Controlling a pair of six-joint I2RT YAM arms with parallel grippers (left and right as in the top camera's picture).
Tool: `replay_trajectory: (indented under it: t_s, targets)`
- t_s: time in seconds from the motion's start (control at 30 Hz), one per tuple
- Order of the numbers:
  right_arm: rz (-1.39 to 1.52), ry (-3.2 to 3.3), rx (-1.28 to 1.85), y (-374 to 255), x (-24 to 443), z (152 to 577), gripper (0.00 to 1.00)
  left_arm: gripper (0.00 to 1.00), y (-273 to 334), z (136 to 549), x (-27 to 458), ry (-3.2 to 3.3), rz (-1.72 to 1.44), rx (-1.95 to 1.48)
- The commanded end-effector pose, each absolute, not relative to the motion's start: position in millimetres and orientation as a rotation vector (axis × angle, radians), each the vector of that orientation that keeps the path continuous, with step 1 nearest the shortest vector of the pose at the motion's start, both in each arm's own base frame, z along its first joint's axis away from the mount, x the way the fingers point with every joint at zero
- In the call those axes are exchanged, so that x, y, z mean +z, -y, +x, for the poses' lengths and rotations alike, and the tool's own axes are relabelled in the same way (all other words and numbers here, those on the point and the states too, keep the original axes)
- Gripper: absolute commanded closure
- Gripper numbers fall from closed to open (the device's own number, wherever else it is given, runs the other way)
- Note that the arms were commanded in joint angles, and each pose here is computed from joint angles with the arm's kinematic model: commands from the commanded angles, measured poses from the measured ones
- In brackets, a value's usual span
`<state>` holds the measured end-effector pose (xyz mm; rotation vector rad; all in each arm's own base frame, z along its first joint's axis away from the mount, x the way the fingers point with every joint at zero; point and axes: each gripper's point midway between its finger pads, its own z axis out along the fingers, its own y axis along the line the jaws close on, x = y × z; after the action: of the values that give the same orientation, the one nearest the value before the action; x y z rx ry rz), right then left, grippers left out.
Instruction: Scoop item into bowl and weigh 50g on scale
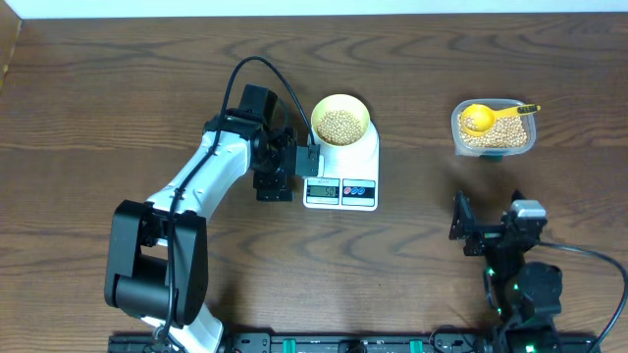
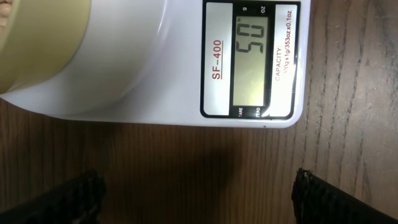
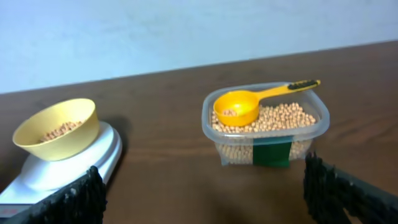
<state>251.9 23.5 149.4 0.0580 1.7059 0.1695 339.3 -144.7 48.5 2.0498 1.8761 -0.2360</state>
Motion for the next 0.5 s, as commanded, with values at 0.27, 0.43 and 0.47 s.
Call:
replay_trajectory:
  t_s: [0.27, 0.43, 0.47]
  targets:
    - [0.026, -1.649, 0.213, -31.9, 156.6, 244.1, 0.01, 0.02, 146.0, 337.1, 54.0, -1.871, 2.039, -0.235]
    - [-0.099, -1.644, 0.173, -44.1, 157.0, 242.2, 0.01, 0.02, 146.0, 337.1, 54.0, -1.871, 2.039, -0.235]
    - [-0.137, -1.641, 0.161, -47.4, 157.0, 241.6, 0.01, 0.02, 146.0, 337.1, 54.0, -1.871, 2.039, -0.235]
